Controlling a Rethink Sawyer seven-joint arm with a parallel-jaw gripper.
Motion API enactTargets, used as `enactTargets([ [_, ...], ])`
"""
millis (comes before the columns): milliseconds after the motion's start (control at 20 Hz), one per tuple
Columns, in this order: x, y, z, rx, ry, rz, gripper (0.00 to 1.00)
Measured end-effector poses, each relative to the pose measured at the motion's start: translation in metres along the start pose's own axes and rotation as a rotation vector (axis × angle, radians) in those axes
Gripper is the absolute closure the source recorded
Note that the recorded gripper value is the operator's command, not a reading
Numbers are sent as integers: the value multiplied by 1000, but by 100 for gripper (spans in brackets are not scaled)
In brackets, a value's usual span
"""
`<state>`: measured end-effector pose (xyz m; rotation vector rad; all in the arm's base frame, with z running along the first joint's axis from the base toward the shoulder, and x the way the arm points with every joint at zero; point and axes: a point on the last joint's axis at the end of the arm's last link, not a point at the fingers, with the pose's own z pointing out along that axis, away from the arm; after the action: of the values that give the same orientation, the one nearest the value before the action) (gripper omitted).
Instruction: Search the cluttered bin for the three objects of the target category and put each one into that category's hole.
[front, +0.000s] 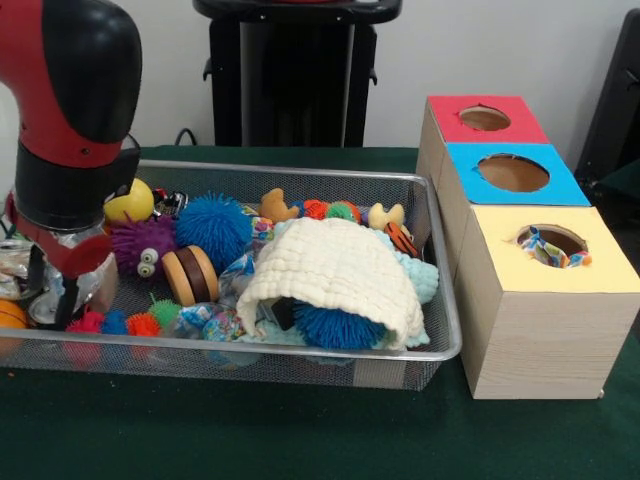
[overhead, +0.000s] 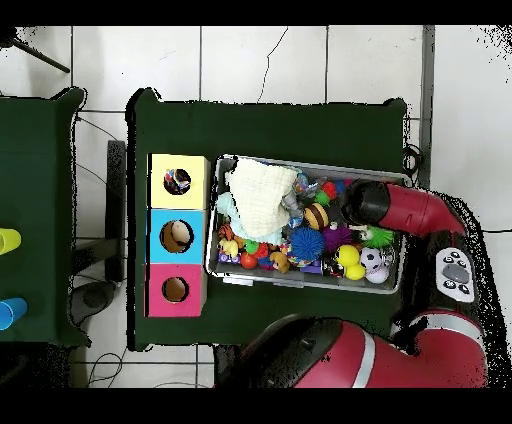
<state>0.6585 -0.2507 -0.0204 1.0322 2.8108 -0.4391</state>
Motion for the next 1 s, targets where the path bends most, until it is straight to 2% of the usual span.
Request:
enactTargets([
  [50,7,2,3,-12,22,5,0],
  [250,18,8,5,-32,49,8,0],
  [450,27,17,-4,-54,69,5,0],
  [1000,58,35,-18,-83,123,-15,0],
])
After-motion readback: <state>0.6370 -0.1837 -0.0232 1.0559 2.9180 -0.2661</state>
